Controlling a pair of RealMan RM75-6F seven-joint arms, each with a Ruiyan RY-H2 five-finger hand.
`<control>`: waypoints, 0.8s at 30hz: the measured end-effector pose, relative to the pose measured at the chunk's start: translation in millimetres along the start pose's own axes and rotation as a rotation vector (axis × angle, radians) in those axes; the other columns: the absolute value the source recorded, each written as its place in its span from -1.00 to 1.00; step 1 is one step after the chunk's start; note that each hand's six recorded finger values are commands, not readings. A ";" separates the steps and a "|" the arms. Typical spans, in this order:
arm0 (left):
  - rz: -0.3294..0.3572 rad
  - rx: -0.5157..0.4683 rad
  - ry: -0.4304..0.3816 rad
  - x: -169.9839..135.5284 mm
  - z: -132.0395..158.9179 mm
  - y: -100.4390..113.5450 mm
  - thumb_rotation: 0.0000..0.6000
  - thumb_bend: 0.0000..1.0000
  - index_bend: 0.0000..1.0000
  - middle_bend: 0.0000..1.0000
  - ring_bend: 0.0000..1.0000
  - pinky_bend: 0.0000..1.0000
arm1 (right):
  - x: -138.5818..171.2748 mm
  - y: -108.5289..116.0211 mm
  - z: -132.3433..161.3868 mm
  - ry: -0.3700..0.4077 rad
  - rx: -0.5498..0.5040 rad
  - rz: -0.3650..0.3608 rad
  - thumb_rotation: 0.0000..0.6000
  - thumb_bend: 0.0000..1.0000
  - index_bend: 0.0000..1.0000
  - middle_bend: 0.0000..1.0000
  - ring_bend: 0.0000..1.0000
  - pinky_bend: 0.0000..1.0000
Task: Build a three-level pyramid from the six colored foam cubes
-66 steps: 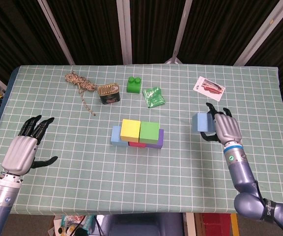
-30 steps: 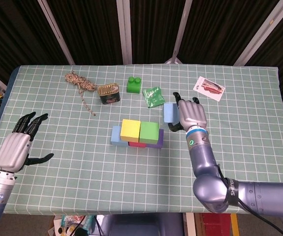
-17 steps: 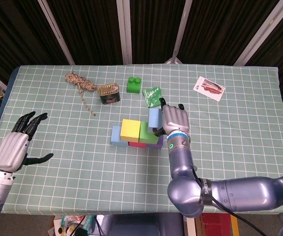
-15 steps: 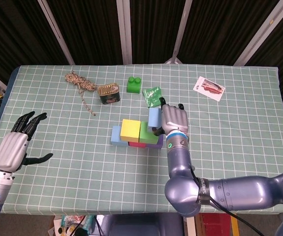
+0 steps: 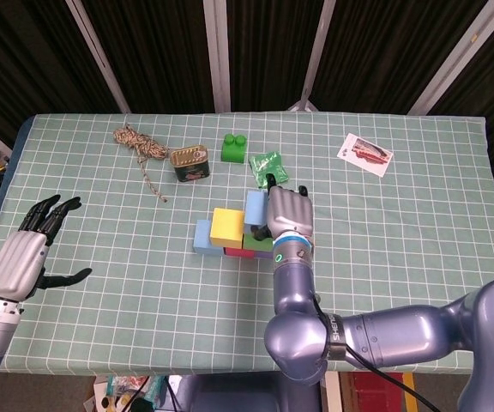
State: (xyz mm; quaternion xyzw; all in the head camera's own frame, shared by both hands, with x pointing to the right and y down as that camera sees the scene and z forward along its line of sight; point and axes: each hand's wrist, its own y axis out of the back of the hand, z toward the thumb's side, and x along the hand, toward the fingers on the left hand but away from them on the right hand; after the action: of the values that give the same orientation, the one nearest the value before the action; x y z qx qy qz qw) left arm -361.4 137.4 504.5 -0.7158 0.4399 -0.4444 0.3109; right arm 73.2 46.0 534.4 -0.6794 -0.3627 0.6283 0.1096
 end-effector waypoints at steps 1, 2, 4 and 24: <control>-0.001 -0.001 -0.001 0.0 0.2 0.0 1.00 -0.86 -0.98 -0.75 -1.00 -0.98 | 0.5 -1.2 1.1 0.000 0.001 0.002 1.00 -0.22 -1.00 -0.12 -0.50 -1.00; -0.001 -0.002 -0.002 0.1 0.5 0.0 1.00 -0.86 -0.98 -0.75 -1.00 -0.98 | 0.9 -2.5 2.1 -0.001 0.004 0.004 1.00 -0.22 -1.00 -0.12 -0.50 -1.00; -0.001 -0.004 -0.003 0.0 0.6 0.4 1.00 -0.86 -0.98 -0.75 -1.00 -0.98 | 1.0 -5.8 3.8 0.000 0.007 0.009 1.00 -0.22 -1.00 -0.12 -0.50 -1.00; -0.006 -0.013 0.000 1.3 -1.3 0.6 1.00 -0.86 -0.98 -0.75 -1.00 -0.99 | -5.3 -21.5 9.6 -0.008 0.005 0.019 1.00 -0.22 -1.00 -0.12 -0.50 -1.00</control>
State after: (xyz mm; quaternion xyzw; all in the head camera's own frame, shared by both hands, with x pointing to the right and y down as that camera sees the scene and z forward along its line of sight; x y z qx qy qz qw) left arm -362.5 136.0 505.0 -0.7191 0.4407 -0.4423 0.3050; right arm 56.9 55.0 549.7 -0.6801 -0.3550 0.6330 0.1037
